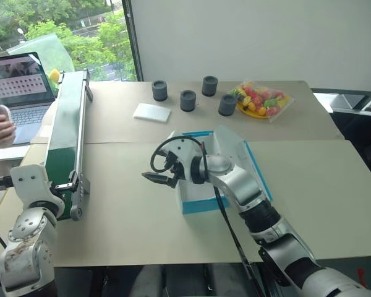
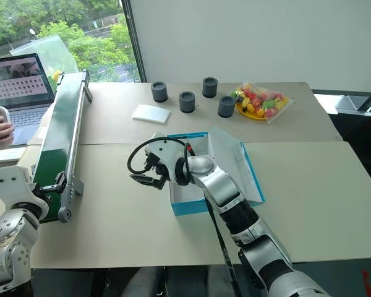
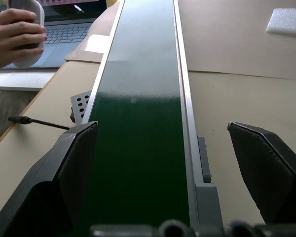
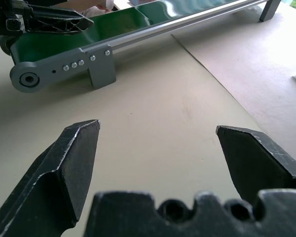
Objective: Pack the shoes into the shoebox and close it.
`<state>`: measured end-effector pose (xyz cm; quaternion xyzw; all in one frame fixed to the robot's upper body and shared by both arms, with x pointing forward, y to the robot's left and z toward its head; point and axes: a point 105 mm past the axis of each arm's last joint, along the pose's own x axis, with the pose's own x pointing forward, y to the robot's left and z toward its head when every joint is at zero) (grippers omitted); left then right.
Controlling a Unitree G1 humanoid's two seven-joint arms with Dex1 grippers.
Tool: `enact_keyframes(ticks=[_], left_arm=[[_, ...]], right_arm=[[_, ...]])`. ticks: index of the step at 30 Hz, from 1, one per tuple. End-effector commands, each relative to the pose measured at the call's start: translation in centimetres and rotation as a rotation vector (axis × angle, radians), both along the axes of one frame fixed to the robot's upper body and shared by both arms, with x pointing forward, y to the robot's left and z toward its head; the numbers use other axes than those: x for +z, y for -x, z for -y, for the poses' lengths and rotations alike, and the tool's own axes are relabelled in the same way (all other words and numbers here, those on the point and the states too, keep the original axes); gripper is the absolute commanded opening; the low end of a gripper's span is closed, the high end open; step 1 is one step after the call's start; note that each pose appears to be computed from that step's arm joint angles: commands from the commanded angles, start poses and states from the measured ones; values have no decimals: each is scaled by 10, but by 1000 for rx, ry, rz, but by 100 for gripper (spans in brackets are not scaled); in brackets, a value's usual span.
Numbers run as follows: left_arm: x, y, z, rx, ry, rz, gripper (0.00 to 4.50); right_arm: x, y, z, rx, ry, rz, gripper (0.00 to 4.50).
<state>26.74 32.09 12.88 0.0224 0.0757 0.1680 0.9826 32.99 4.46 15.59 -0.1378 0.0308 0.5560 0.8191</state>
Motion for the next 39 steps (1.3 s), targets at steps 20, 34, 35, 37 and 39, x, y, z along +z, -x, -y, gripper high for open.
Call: enact_keyframes(ticks=[20, 34, 35, 37, 39], left_arm=[[5, 3, 2, -2, -35, -2, 450], [3, 3, 1, 7, -37, -2, 450], [3, 3, 0, 10, -36, -1, 450], [3, 4, 0, 15, -35, 0, 450], [3, 4, -1, 18, -33, -1, 450]], right_arm=[[9, -2, -1, -7, -1, 66, 448], [10, -3, 3, -10, -1, 62, 448], [10, -3, 3, -11, 1, 62, 448], [9, -3, 3, -11, 3, 62, 448], [9, -3, 2, -10, 6, 63, 448]])
